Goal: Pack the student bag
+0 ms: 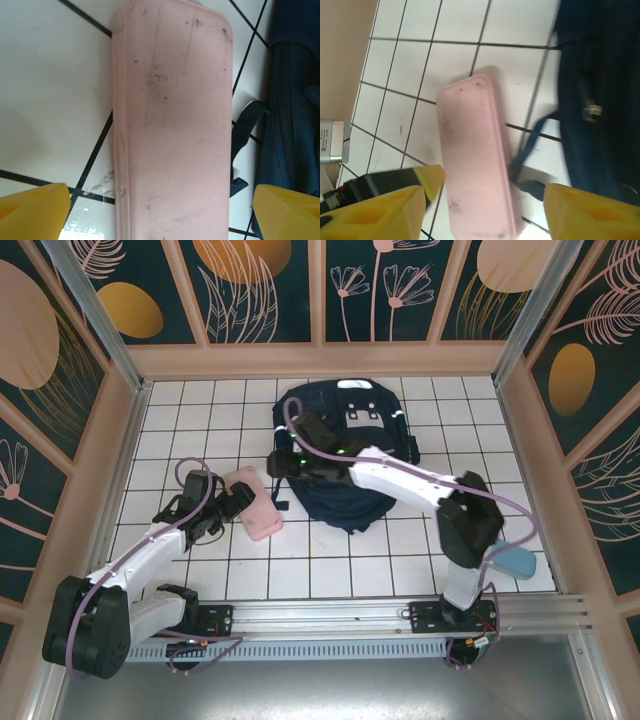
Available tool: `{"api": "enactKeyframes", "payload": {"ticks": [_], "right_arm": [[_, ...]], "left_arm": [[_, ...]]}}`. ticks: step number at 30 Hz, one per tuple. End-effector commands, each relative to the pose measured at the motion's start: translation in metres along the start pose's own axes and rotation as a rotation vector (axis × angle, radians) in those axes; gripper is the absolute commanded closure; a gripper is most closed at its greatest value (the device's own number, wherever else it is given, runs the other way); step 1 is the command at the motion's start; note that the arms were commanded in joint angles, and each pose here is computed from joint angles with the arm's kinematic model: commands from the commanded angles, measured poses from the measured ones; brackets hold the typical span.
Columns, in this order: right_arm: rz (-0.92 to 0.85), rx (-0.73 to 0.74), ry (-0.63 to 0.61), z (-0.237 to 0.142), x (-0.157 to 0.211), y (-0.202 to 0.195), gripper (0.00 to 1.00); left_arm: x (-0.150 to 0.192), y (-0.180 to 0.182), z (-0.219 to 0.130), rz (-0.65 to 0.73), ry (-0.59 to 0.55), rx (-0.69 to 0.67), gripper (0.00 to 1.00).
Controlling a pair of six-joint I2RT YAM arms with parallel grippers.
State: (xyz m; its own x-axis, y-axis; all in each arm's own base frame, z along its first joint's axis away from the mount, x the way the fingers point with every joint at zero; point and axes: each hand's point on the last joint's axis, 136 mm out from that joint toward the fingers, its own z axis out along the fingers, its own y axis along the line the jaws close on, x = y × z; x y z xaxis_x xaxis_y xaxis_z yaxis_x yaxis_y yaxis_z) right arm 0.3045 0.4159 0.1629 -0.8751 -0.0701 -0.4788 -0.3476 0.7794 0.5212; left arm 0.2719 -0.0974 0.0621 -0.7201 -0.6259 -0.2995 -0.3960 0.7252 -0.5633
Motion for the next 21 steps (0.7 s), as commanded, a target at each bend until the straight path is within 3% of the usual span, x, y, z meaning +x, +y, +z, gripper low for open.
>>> {"api": "enactKeyframes", "payload": {"ticks": [1,5,11,21], "right_arm": [[-0.052,-0.027,0.071,0.022,0.010,0.009,0.46],[-0.020,-0.024,0.130,0.050,0.021,-0.006,0.57],[-0.043,-0.037,0.215,0.078,0.036,-0.008,0.58],[-0.035,0.048,0.302,0.110,0.061,-0.037,0.64]], "left_arm": [[0.003,0.006,0.001,-0.050,-0.004,0.001,0.12],[0.003,0.010,0.001,-0.077,-0.012,0.002,0.26],[0.009,0.009,0.005,-0.082,0.015,0.024,0.39],[0.019,0.006,0.016,-0.073,0.074,0.056,0.43]]}}
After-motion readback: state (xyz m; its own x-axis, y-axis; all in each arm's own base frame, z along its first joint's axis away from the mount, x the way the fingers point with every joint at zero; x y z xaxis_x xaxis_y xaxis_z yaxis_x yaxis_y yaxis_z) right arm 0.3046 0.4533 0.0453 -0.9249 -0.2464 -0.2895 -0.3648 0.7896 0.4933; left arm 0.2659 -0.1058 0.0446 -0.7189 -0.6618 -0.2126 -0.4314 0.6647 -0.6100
